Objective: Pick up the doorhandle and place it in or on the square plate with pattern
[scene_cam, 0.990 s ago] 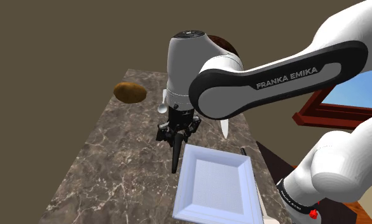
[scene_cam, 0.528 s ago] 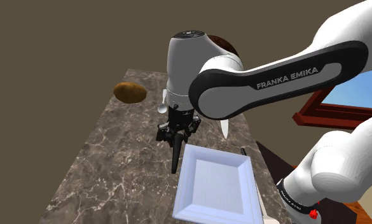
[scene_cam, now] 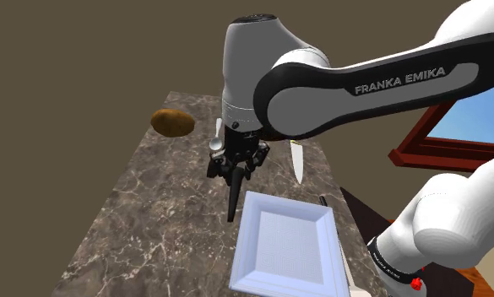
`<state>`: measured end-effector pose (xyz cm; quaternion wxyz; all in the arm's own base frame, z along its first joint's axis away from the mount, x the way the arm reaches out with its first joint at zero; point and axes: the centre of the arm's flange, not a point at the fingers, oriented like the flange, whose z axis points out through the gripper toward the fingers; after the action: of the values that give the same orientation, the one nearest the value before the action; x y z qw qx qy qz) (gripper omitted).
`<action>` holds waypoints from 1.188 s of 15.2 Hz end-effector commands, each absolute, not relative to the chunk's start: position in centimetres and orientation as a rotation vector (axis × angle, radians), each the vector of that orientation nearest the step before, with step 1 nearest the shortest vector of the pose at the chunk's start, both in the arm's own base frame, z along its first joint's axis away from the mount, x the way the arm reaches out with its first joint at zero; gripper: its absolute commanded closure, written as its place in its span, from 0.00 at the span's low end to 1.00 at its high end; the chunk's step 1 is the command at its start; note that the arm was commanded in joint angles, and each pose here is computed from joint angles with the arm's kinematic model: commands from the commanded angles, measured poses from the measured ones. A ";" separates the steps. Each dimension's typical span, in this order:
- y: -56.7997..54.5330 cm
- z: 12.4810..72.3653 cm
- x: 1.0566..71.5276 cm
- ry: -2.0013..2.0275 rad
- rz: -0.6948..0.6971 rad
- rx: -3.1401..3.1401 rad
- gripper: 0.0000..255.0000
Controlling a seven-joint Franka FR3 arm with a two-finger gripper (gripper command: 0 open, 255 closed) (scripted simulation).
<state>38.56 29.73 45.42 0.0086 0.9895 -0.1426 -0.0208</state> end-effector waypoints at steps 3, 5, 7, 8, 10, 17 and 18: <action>29.7 47.5 38.5 -0.446 -0.065 3.092 1.00; 29.7 48.6 38.5 -0.446 -0.065 3.092 1.00; 29.7 49.7 38.5 -0.446 -0.065 3.092 1.00; 29.7 50.2 38.5 -0.446 -0.065 3.092 1.00; 29.7 50.8 38.5 -0.445 -0.065 3.092 1.00; 27.2 50.5 29.6 -0.446 -0.065 3.092 1.00; 26.9 50.4 28.3 -0.446 -0.065 3.092 1.00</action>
<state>29.80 27.16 50.60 0.0089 0.9896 -0.1422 -0.0207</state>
